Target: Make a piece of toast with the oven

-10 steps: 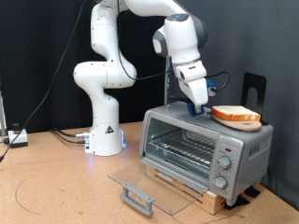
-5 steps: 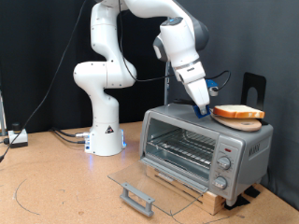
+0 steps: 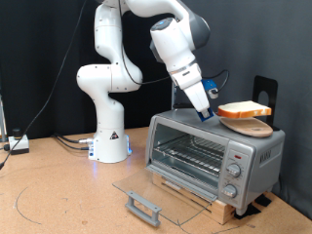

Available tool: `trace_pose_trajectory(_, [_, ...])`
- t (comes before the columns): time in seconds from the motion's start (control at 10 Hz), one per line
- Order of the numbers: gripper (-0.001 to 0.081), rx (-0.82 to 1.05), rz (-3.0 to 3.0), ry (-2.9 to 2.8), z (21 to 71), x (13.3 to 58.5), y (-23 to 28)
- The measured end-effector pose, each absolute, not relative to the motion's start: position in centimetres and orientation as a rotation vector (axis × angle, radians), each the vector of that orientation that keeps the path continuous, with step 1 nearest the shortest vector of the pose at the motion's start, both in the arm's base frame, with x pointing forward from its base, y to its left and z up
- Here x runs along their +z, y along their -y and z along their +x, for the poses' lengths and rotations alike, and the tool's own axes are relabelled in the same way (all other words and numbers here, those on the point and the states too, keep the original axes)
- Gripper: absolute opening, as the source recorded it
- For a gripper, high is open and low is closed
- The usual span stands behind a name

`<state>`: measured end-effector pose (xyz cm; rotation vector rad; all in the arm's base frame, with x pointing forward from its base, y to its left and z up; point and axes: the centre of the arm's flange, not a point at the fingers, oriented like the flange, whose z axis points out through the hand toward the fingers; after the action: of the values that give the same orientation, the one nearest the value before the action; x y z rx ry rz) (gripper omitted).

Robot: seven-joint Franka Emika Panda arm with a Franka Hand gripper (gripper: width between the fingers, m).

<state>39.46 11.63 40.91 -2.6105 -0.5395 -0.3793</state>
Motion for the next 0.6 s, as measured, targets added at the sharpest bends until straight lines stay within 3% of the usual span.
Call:
trace_pose_trajectory(0.4, [0.0395, -0.367, -2.616, 0.564, 38.9, 41.5, -10.4])
trace_pose_trajectory(0.6, [0.0395, -0.396, -2.621, 0.583, 38.9, 41.1, -7.3])
